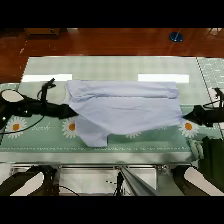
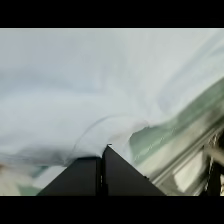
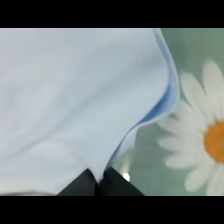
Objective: Fold the shirts.
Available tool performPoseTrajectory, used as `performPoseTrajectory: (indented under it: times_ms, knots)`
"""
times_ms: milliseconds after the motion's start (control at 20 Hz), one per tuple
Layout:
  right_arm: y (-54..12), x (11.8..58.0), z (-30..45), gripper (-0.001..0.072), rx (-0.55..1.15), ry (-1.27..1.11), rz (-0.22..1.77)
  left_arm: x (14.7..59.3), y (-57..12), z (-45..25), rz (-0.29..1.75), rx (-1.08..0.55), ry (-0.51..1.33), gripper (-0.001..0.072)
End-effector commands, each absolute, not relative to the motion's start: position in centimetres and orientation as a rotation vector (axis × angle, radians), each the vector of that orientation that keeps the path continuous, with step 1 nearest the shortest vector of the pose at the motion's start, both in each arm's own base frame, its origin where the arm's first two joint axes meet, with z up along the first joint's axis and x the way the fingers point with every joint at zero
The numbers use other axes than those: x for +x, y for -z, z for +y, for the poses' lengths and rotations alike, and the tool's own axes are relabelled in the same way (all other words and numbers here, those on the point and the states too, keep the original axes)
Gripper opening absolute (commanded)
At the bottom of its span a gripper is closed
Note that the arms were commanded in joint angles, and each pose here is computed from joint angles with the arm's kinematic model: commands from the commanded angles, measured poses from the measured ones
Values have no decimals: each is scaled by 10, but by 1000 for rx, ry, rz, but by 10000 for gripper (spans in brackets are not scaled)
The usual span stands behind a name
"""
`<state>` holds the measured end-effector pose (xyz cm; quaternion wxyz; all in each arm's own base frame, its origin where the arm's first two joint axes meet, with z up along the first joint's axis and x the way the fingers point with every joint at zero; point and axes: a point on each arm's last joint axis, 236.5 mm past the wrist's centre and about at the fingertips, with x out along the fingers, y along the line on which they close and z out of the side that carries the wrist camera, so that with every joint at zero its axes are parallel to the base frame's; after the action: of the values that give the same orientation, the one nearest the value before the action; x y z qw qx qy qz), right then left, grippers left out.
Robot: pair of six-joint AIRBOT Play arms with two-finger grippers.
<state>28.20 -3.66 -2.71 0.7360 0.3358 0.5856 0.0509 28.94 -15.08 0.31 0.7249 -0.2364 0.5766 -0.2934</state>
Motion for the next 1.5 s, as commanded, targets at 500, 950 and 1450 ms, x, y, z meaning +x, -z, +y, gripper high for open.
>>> performPoseTrajectory:
  times_ms: [500,950,1450]
  knots:
    - [-32,435,-38,21,620,-21,816,430,-47,-113,871,-551,414,24]
    - [15,490,-46,22,623,17,852,477,23,-100,970,-580,350,25]
    - [67,486,-51,102,620,50,945,485,70,-109,1091,-611,383,28]
